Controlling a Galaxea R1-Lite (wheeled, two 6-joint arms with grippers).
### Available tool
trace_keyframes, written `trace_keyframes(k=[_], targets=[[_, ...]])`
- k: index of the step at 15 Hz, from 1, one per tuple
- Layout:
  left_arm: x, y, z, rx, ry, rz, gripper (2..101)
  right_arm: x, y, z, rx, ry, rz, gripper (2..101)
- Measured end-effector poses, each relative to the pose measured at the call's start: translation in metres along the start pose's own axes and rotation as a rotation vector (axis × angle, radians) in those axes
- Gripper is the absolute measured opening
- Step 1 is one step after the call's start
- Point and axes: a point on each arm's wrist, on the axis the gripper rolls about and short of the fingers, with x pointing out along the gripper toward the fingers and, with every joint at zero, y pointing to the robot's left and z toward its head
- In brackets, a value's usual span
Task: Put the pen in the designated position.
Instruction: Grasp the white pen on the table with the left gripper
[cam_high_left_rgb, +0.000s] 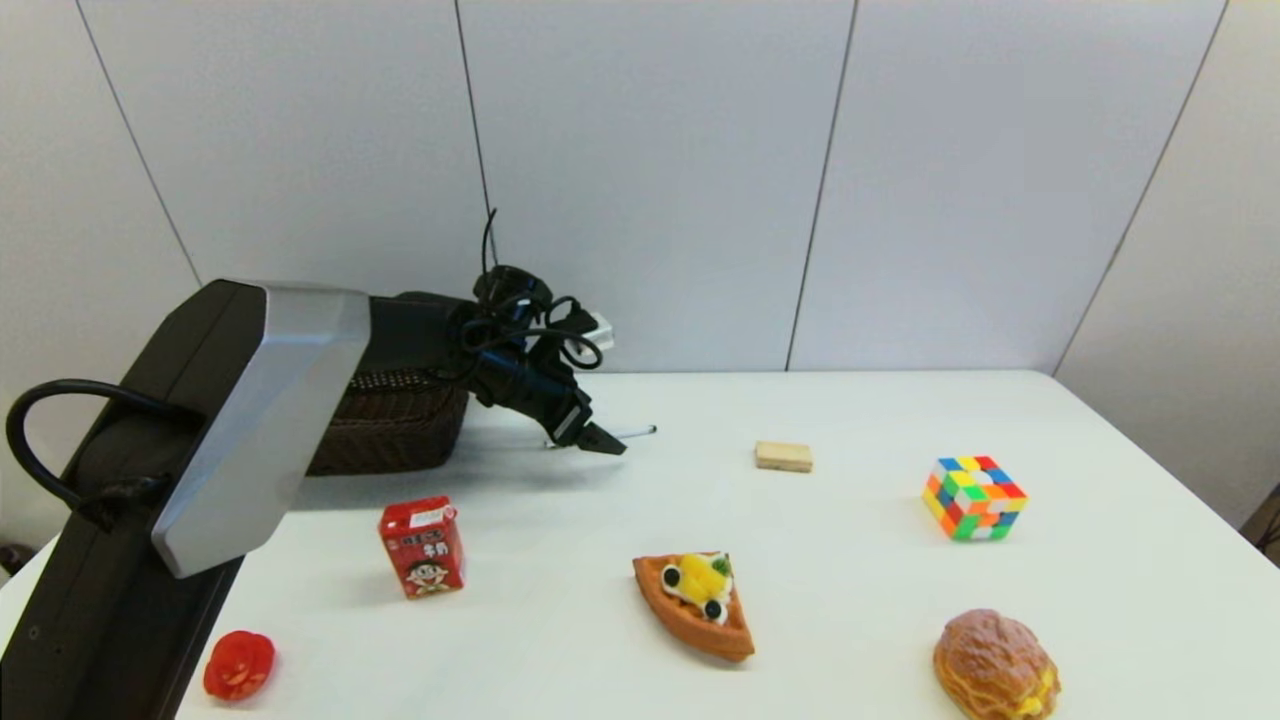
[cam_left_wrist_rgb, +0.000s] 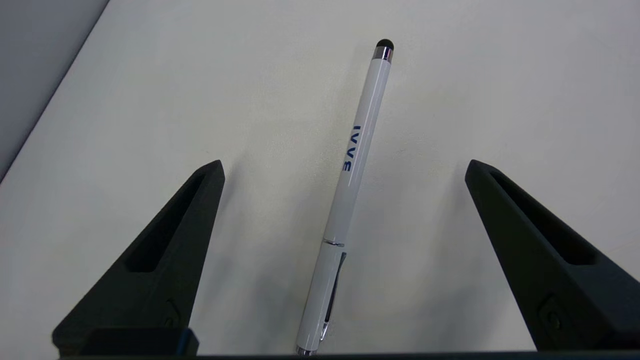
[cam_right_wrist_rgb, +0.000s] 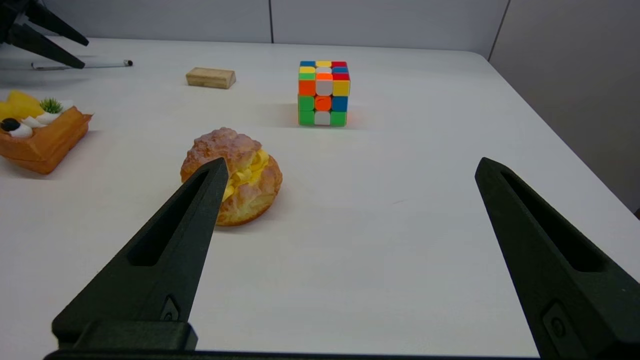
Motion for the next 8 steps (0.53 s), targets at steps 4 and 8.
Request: trace_keyframes(k=[4,8], targets=[[0.0015,-0.0002,-0.0007,-0.024,0.002,-0.004,97.9,0.0,0.0,0.0,0.0,0.0,0.0,98.0],[0.0081,-0.0006,-0.0046,-0.025,0.012,-0.014,97.9,0.0,0.0,0.0,0.0,0.0,0.0,98.0]])
